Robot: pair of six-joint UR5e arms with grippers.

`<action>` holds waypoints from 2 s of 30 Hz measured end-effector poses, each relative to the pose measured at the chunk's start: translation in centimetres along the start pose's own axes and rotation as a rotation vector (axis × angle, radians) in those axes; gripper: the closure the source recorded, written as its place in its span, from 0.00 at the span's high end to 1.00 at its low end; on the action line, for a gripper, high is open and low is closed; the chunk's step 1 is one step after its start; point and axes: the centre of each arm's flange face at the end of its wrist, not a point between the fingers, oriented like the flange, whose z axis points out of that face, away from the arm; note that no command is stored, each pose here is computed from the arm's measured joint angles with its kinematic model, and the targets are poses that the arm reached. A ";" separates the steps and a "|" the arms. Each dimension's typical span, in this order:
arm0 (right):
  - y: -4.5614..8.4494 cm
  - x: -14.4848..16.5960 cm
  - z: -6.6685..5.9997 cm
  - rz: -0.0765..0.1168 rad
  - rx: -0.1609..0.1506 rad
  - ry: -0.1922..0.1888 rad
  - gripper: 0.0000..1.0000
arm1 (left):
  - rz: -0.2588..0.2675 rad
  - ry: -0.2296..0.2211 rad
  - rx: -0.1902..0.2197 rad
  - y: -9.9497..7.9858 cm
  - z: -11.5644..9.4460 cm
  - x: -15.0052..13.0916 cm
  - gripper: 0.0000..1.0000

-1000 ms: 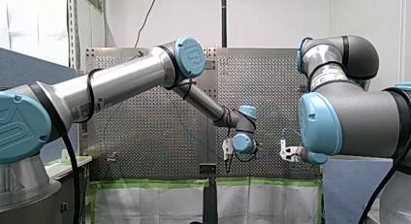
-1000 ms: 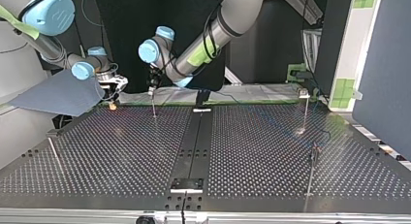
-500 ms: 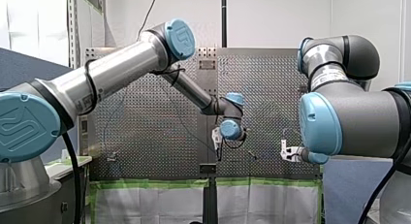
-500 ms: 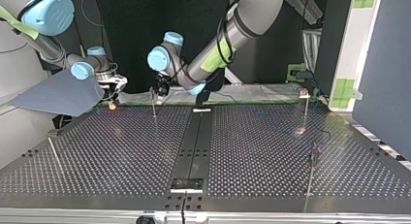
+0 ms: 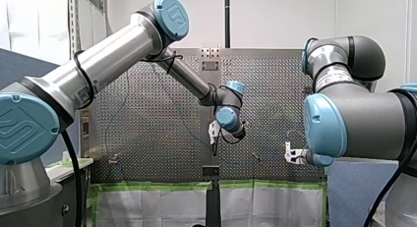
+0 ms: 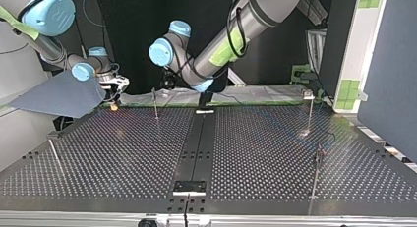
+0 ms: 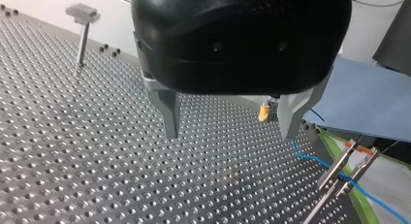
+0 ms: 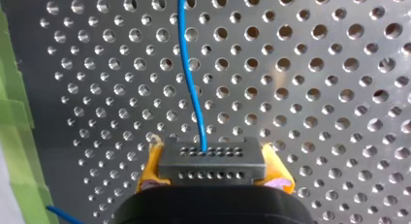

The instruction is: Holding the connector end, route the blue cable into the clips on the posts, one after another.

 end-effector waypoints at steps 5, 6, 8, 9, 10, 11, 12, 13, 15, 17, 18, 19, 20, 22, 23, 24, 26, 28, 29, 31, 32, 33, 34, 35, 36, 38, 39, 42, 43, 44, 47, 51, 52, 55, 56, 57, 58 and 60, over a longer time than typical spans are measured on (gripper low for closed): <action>0.2 -0.1 -0.2 -0.011 -0.008 -0.016 0.00 | -0.003 0.005 0.002 0.2 -2.0 -1.1 1.00; 0.2 -0.2 -0.3 -0.015 -0.010 -0.021 0.00 | -0.003 0.006 0.002 0.3 -2.4 -1.3 1.00; 0.3 -0.3 -0.4 -0.023 -0.013 -0.030 0.00 | -0.002 0.009 0.001 0.5 -3.1 -1.7 1.00; 0.3 -0.3 -0.4 -0.028 -0.014 -0.036 0.00 | 0.000 0.012 0.001 0.6 -3.7 -1.9 1.00; 0.3 -0.4 -0.5 -0.031 -0.016 -0.041 0.00 | 0.002 0.016 -0.001 0.6 -4.1 -2.1 1.00; 0.4 -0.4 -0.6 -0.033 -0.018 -0.046 0.00 | 0.005 0.020 -0.004 0.7 -4.5 -2.2 1.00; 0.4 -0.5 -0.7 -0.036 -0.021 -0.052 0.00 | 0.009 0.024 -0.011 0.9 -5.1 -2.4 1.00; 0.5 -0.6 -0.7 -0.039 -0.023 -0.056 0.00 | 0.012 0.027 -0.017 1.0 -5.6 -2.6 1.00; 0.6 -0.7 -0.9 -0.048 -0.025 -0.064 0.00 | 0.015 0.027 -0.034 1.4 -6.6 -3.0 1.00; 0.7 -0.8 -1.0 -0.056 -0.026 -0.070 0.00 | 0.012 0.022 -0.047 1.7 -7.4 -3.4 1.00; 0.8 -0.8 -1.1 -0.060 -0.026 -0.073 0.00 | 0.005 0.016 -0.054 1.9 -7.8 -3.7 1.00; 0.8 -0.8 -1.2 -0.061 -0.026 -0.075 0.00 | -0.001 0.011 -0.057 2.0 -8.2 -3.9 1.00; 0.8 -0.8 -1.3 -0.063 -0.026 -0.076 0.00 | -0.007 0.008 -0.060 2.1 -8.5 -4.1 1.00; 0.9 -0.5 -1.5 -0.066 -0.026 -0.076 0.00 | -0.014 0.004 -0.062 2.4 -9.4 -4.5 1.00; 1.0 -0.4 -1.6 -0.067 -0.027 -0.075 0.00 | -0.014 0.005 -0.063 2.5 -9.8 -4.6 1.00; 1.0 -0.1 -1.7 -0.068 -0.027 -0.073 0.00 | -0.013 0.006 -0.063 2.6 -10.3 -4.7 1.00; 1.1 0.4 -1.8 -0.071 -0.028 -0.068 0.00 | -0.011 0.009 -0.064 2.7 -11.0 -4.9 1.00; 1.1 0.9 -1.9 -0.073 -0.028 -0.063 0.00 | -0.009 0.012 -0.064 3.0 -11.9 -5.2 1.00; 1.1 1.1 -1.9 -0.074 -0.027 -0.061 0.00 | -0.008 0.012 -0.063 3.1 -12.3 -5.3 1.00; 1.1 1.5 -2.1 -0.075 -0.028 -0.058 0.00 | -0.004 0.017 -0.064 3.3 -13.3 -5.5 1.00; 1.1 1.6 -2.2 -0.075 -0.028 -0.057 0.00 | -0.002 0.020 -0.065 3.5 -13.7 -5.6 1.00; 1.1 1.9 -2.2 -0.076 -0.028 -0.055 0.00 | 0.002 0.025 -0.066 3.7 -14.4 -5.7 1.00; 1.1 2.1 -2.3 -0.077 -0.029 -0.054 0.00 | 0.005 0.028 -0.067 3.8 -14.8 -5.8 1.00; 1.2 2.3 -2.4 -0.078 -0.029 -0.051 0.00 | 0.007 0.030 -0.067 3.9 -15.2 -5.9 1.00; 1.2 2.5 -2.4 -0.079 -0.030 -0.049 0.00 | 0.010 0.032 -0.068 4.1 -15.8 -6.0 1.00; 1.2 2.8 -2.5 -0.080 -0.030 -0.047 0.00 | 0.012 0.033 -0.071 4.4 -16.6 -6.1 1.00; 1.1 3.0 -2.6 -0.080 -0.030 -0.045 0.00 | 0.014 0.032 -0.076 4.6 -17.2 -6.2 1.00; 1.1 3.4 -2.7 -0.081 -0.030 -0.042 0.00 | 0.018 0.030 -0.089 5.0 -18.5 -6.4 1.00; 1.1 3.5 -2.8 -0.081 -0.030 -0.042 0.00 | 0.019 0.029 -0.092 5.1 -18.8 -6.5 1.00; 1.2 3.6 -2.9 -0.082 -0.031 -0.041 0.00 | 0.020 0.028 -0.095 5.2 -19.3 -6.5 1.00; 1.1 3.8 -3.1 -0.082 -0.031 -0.040 0.00 | 0.024 0.024 -0.109 5.6 -20.7 -6.7 1.00; 1.0 3.7 -3.3 -0.081 -0.030 -0.042 0.00 | 0.010 0.003 -0.139 6.6 -22.5 -7.0 1.00; 1.0 3.6 -3.4 -0.082 -0.029 -0.043 0.00 | 0.005 -0.001 -0.145 6.8 -22.8 -7.1 1.00; 0.8 3.4 -3.6 -0.086 -0.025 -0.047 0.00 | 0.003 -0.003 -0.164 7.5 -24.1 -7.2 1.00; 0.7 3.4 -3.7 -0.087 -0.023 -0.049 0.00 | 0.005 -0.002 -0.172 7.8 -24.5 -7.2 1.00; 0.6 3.3 -3.8 -0.089 -0.022 -0.051 0.00 | 0.005 -0.003 -0.181 8.1 -25.1 -7.2 1.00; 0.5 3.2 -3.9 -0.089 -0.021 -0.052 0.00 | 0.004 -0.006 -0.186 8.2 -25.5 -7.3 1.00; 0.4 3.4 -4.2 -0.091 -0.020 -0.053 0.00 | 0.000 -0.015 -0.194 8.7 -26.3 -7.3 1.00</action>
